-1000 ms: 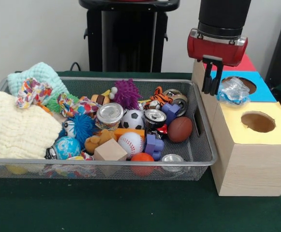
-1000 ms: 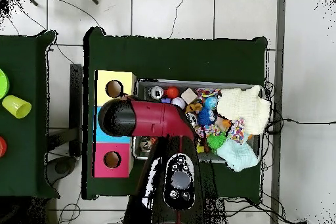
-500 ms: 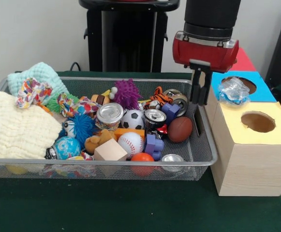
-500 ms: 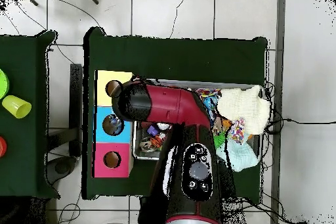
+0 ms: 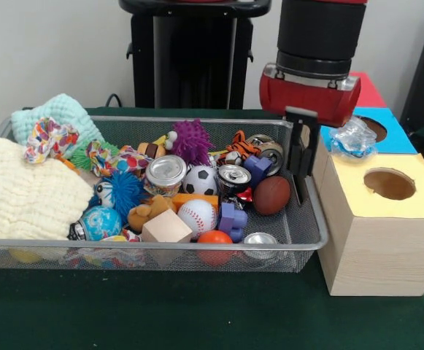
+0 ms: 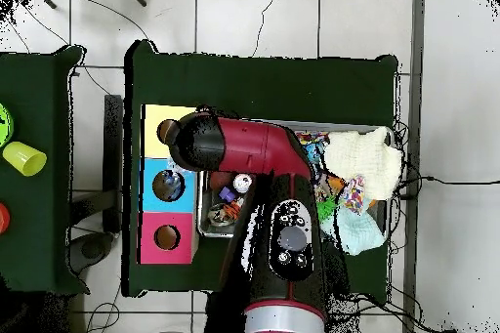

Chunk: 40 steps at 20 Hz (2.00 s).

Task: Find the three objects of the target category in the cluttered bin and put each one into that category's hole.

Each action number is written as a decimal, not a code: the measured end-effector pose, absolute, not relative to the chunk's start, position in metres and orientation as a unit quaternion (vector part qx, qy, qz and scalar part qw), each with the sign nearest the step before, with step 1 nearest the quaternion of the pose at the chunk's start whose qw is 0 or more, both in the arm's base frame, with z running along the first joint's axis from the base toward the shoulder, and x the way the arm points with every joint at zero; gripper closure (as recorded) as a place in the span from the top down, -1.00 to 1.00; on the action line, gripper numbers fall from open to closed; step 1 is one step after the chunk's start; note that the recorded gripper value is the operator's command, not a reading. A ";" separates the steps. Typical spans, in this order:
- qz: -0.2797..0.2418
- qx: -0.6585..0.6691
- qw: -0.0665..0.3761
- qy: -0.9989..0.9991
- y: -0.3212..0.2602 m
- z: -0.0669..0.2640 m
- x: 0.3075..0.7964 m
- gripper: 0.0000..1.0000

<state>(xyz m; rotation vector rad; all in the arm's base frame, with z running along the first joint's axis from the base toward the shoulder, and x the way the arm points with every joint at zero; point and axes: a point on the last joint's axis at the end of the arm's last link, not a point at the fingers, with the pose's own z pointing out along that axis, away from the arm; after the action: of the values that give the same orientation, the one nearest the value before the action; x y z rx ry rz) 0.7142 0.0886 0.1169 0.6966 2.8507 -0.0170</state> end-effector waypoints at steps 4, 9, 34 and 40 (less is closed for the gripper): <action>-0.008 0.220 0.097 0.971 0.110 0.098 0.714 -1.00; -0.009 0.202 0.089 0.975 0.135 0.078 0.710 -1.00; -0.010 0.197 0.099 0.975 0.139 0.080 0.711 -1.00; -0.004 0.195 0.121 0.973 0.143 0.110 0.720 -1.00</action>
<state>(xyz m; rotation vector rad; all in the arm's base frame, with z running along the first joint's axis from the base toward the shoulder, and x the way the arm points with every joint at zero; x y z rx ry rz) 0.7203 0.1434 0.1098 0.5692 2.8423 -0.0121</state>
